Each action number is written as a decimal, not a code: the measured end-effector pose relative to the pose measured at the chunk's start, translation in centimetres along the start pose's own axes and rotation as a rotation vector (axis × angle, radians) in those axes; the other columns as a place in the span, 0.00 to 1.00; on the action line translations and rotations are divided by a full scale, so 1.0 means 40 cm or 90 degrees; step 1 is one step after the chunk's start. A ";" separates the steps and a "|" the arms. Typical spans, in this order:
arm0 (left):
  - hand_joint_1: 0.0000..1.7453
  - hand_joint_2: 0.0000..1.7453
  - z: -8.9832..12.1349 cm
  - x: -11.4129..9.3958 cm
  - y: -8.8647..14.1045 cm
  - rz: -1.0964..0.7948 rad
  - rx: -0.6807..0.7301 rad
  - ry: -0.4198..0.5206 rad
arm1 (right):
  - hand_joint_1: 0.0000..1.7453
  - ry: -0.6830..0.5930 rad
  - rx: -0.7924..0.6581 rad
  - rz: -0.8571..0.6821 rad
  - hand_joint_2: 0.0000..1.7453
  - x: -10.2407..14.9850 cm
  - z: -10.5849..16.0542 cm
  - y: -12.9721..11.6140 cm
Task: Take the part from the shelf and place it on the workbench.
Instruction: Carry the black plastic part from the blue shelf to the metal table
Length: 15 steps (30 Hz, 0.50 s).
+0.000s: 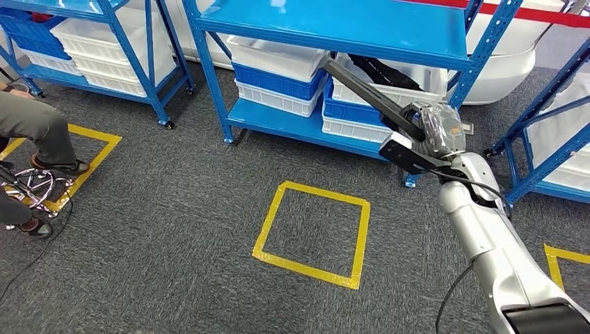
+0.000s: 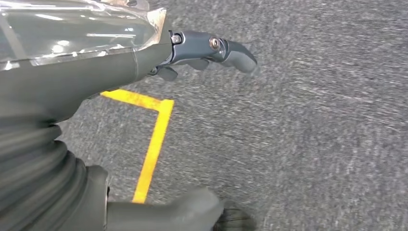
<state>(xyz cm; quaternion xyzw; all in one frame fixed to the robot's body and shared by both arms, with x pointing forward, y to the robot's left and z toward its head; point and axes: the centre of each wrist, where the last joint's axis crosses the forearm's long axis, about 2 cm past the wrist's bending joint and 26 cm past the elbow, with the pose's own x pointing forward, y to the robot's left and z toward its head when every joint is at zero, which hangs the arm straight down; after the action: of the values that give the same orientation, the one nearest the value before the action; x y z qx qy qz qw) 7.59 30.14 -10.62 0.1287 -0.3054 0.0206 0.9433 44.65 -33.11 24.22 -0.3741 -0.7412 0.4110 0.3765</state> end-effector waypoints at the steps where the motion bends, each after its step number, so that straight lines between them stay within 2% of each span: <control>1: 0.00 1.00 0.000 0.000 0.000 0.000 0.000 0.000 | 1.00 0.000 -0.001 0.000 1.00 0.000 0.000 -0.001; 15: 0.00 1.00 -0.009 0.020 -0.003 0.009 -0.001 -0.018 | 1.00 -0.006 -0.001 0.025 1.00 0.006 -0.004 -0.014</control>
<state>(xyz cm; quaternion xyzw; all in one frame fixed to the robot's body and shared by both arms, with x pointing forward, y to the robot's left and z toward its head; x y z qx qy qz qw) 8.45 30.06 -10.47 0.1257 -0.3194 0.0255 0.9389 44.54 -33.07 24.83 -0.3870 -0.7359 0.4190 0.3649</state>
